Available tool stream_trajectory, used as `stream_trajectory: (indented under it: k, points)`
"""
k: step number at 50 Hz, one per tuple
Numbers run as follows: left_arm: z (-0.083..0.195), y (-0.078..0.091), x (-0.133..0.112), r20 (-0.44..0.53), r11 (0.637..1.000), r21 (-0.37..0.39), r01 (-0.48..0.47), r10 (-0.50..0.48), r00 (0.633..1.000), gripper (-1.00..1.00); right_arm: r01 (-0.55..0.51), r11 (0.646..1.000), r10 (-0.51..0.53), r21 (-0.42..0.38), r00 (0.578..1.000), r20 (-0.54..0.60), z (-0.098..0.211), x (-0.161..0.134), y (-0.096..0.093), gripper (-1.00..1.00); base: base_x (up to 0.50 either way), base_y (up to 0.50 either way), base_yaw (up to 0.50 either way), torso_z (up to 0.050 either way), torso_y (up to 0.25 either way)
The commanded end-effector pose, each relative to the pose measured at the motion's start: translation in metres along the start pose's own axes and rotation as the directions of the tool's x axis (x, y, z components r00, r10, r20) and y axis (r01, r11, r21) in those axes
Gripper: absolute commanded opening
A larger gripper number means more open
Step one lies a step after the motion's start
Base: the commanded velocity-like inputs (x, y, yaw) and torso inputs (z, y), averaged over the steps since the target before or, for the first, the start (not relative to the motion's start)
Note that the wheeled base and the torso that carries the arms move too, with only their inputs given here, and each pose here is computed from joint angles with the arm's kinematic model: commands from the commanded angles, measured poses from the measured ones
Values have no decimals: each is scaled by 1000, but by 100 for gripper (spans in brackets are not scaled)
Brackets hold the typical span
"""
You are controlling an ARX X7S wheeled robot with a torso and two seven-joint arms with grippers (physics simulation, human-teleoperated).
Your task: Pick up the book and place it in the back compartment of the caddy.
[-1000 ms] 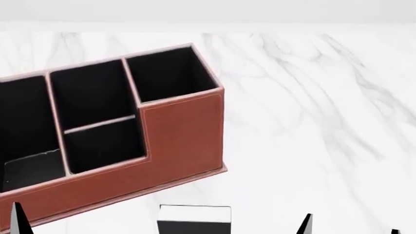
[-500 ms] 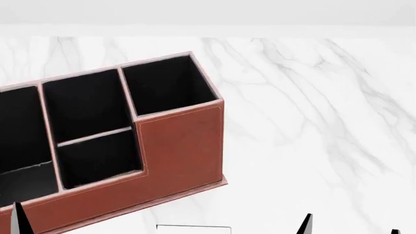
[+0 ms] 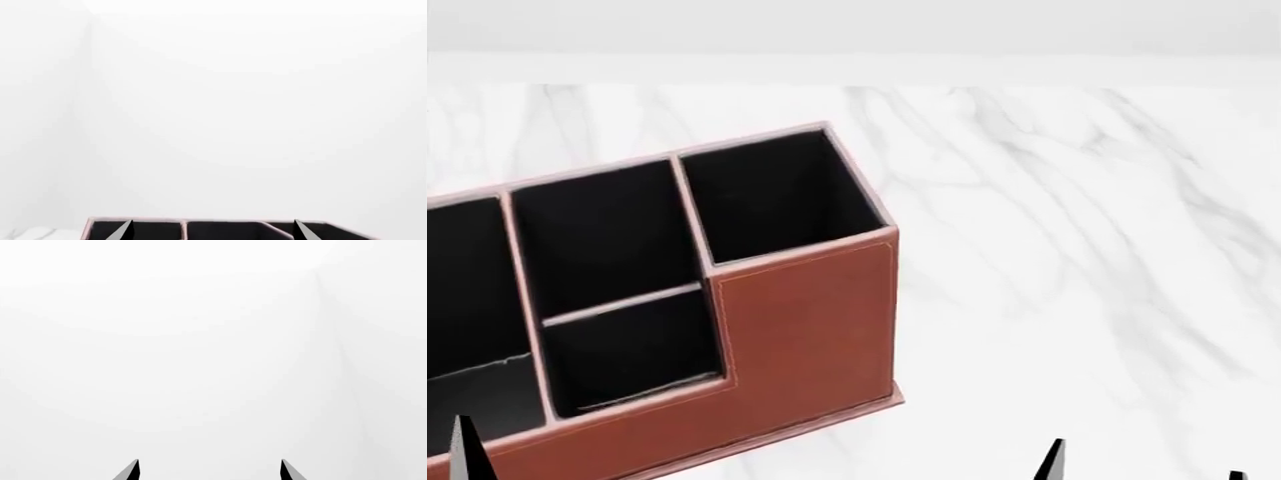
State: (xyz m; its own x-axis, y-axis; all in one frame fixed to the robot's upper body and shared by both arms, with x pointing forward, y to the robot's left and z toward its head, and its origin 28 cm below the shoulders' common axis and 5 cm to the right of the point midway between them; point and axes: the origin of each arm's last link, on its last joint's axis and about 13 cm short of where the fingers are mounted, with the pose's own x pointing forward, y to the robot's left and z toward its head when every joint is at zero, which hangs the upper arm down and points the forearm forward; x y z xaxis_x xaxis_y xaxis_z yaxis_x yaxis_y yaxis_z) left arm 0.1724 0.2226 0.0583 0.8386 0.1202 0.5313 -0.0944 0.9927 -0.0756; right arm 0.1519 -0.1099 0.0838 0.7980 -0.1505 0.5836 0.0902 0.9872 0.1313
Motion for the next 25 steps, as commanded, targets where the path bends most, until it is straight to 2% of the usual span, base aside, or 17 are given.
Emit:
stream_trajectory:
  k: [1,25]
  points:
    - [1,0,0,0,1000,0,0,0,1000,100,-3,1000,3,-16,1000,9,0,-1,1,100,20,152,0,0,0]
    - [1,0,0,-2,1000,1,3,-3,1000,100,-1,1000,1,-9,1000,15,1,-1,1,100,23,312,0,0,0]
